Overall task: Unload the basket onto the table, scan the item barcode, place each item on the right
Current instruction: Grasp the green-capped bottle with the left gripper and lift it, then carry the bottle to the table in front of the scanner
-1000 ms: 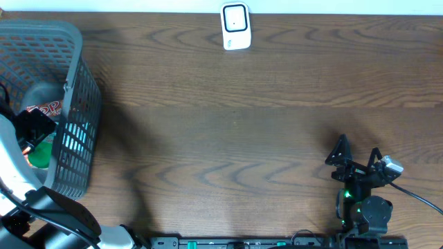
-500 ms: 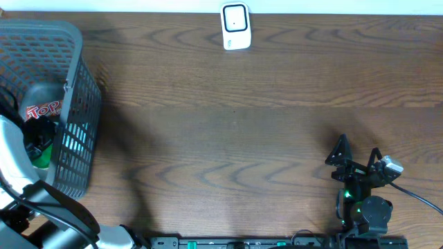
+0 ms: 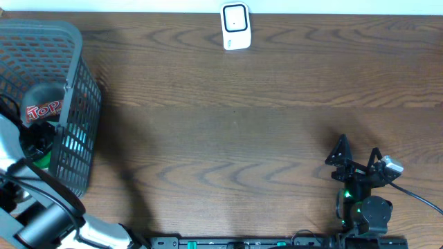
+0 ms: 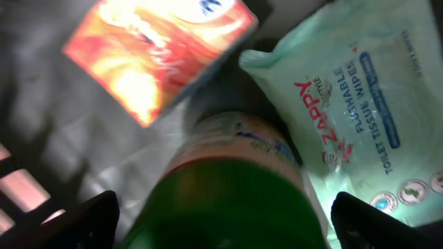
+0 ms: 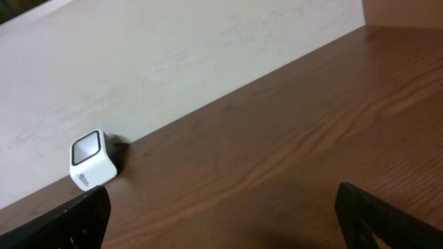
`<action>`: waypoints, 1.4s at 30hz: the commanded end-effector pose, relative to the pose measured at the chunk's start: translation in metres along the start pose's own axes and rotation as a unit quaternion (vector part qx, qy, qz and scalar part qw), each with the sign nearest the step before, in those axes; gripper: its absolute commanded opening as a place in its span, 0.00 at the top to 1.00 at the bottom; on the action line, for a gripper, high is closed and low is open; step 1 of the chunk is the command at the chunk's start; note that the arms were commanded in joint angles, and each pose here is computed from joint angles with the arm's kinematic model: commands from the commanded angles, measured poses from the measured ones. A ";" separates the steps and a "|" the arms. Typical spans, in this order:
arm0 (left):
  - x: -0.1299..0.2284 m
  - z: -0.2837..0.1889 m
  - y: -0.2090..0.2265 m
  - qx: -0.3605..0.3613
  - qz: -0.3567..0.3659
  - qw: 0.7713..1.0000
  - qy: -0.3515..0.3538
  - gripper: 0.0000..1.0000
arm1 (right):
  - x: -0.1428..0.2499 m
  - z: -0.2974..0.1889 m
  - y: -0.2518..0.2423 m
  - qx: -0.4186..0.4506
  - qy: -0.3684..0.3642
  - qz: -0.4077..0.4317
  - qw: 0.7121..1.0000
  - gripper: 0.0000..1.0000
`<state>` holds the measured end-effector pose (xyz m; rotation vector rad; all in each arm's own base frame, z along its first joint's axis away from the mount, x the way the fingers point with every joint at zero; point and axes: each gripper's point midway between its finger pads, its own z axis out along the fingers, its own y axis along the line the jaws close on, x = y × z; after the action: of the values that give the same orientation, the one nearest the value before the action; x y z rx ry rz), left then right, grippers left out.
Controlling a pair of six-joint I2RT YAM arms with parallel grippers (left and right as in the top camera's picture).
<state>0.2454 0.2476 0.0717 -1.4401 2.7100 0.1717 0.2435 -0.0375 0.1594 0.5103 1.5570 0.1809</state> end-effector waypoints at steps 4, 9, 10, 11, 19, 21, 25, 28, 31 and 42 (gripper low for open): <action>0.009 0.026 -0.005 0.005 -0.015 0.999 0.044 0.02 | 0.002 0.000 0.002 -0.004 0.003 0.003 1.000 0.01; 0.014 0.038 -0.005 0.000 -0.024 0.998 0.062 0.04 | 0.002 0.000 0.002 -0.004 0.003 0.003 1.000 0.01; 0.014 0.039 -0.005 0.000 -0.024 0.998 0.065 0.09 | 0.002 0.000 0.002 -0.004 0.003 0.003 1.000 0.01; 0.015 0.039 -0.005 -0.001 -0.024 0.998 0.066 0.12 | 0.002 0.000 0.002 -0.004 0.003 0.003 1.000 0.01; 0.010 0.024 -0.005 0.003 -0.025 0.998 0.049 0.29 | 0.002 0.000 0.002 -0.004 0.003 0.003 1.000 0.01; 0.005 0.014 -0.005 0.006 -0.026 0.999 0.040 0.29 | 0.002 0.000 0.002 -0.004 0.003 0.003 1.000 0.01; -0.005 -0.015 -0.004 0.015 -0.046 0.999 0.006 0.29 | 0.002 0.000 0.002 -0.004 0.003 0.003 1.000 0.01; -0.013 -0.044 -0.004 0.027 -0.083 0.996 -0.030 0.29 | 0.002 0.000 0.002 -0.004 0.003 0.003 1.000 0.01; -0.021 -0.081 -0.010 0.067 -0.103 0.989 -0.077 0.29 | 0.002 0.000 0.002 -0.004 0.003 0.003 1.000 0.01; -0.018 -0.275 -0.062 0.364 -0.125 0.881 -0.274 0.28 | 0.002 0.000 0.002 -0.004 0.003 0.003 1.000 0.01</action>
<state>0.2927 0.2280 0.2856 -1.3375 1.9412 -0.1123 0.2435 -0.0374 0.1594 0.5098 1.5572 0.1809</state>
